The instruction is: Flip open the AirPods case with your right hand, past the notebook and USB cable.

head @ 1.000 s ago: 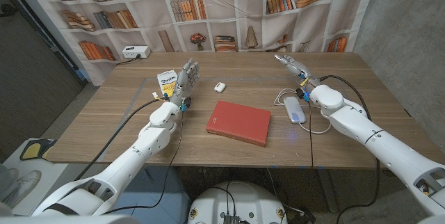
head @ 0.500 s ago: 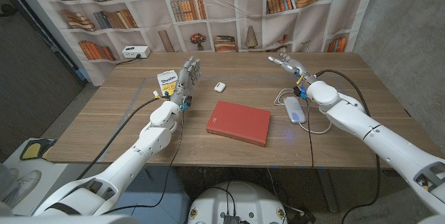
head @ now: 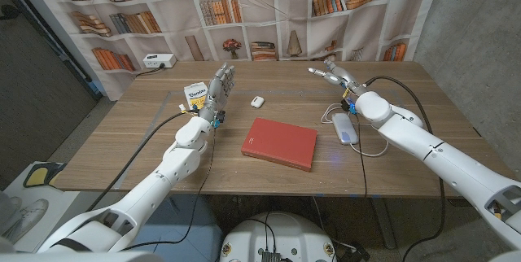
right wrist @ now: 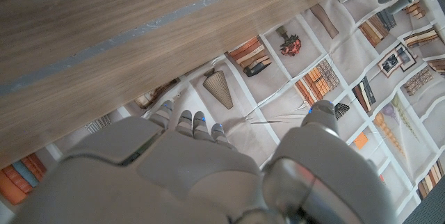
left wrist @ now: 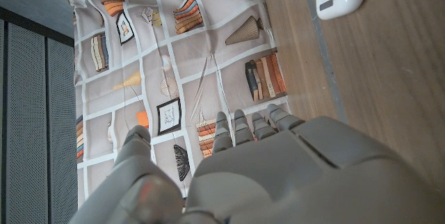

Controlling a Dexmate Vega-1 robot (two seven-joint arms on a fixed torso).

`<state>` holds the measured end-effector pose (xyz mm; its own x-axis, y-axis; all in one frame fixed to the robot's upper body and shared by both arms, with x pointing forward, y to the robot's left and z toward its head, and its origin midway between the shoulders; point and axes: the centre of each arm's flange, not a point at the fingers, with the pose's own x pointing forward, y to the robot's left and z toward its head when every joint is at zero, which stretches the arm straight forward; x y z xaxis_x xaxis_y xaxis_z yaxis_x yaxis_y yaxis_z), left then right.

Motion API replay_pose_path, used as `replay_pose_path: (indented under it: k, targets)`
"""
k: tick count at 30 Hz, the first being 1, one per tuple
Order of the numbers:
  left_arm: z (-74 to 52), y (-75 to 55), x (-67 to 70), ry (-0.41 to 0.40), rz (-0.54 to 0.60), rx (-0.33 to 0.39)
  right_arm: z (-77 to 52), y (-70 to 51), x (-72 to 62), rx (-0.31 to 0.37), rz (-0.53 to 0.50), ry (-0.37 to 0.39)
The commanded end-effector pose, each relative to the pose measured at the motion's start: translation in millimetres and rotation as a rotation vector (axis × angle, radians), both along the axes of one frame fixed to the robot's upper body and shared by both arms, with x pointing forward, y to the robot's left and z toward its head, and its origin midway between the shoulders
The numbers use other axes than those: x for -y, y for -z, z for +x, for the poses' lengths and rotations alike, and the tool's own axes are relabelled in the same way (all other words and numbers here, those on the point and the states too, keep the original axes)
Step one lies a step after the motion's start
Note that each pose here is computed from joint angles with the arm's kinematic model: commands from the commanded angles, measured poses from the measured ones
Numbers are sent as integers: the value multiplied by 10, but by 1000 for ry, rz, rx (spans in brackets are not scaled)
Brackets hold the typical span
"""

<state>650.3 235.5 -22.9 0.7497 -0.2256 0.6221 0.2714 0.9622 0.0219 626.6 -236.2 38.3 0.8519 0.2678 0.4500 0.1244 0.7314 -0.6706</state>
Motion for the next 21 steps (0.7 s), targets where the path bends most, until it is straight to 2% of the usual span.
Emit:
replay_pose_path:
  k: [1, 12, 21]
  targets:
    - [-128, -30, -18, -1, 0, 18, -88, -37, -156, 37, -76, 10]
    - [-199, -34, -94, -31, 8, 28, -153, -57, -252, 57, -115, 14]
    - [-313, -5, -219, -78, 10, 36, -215, -117, -365, 101, -178, 44]
